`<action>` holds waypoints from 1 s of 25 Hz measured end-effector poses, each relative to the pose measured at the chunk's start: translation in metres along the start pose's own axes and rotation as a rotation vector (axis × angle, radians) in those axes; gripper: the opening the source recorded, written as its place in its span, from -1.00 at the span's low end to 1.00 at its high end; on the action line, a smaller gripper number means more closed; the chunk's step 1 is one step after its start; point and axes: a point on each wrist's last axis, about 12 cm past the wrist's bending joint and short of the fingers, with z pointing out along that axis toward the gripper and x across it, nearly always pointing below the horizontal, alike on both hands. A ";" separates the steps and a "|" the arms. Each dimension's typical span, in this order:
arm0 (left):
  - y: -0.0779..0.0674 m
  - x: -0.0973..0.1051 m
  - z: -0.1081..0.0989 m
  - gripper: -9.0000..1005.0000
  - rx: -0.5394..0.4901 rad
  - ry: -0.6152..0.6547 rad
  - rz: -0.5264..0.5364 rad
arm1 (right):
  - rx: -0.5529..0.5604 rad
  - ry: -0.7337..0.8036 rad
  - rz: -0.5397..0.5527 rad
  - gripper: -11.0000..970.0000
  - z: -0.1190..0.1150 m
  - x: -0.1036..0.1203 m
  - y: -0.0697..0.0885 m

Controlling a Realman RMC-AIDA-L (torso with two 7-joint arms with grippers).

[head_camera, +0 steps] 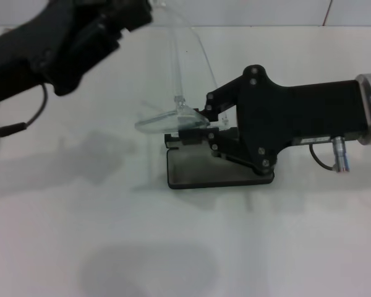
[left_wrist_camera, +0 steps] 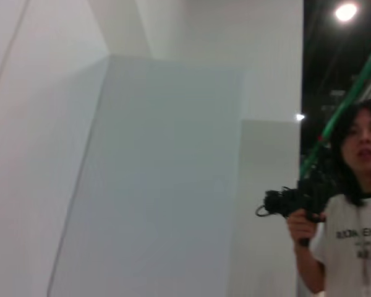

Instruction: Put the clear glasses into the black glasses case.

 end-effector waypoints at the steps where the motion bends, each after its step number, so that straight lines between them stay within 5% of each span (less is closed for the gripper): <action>1: 0.000 0.001 0.003 -0.82 0.011 0.004 -0.005 | -0.001 -0.003 0.004 -0.74 0.001 0.001 -0.001; 25: 0.006 0.017 0.019 -0.82 0.077 0.115 -0.076 | -0.001 -0.066 -0.002 -0.74 -0.002 -0.001 -0.002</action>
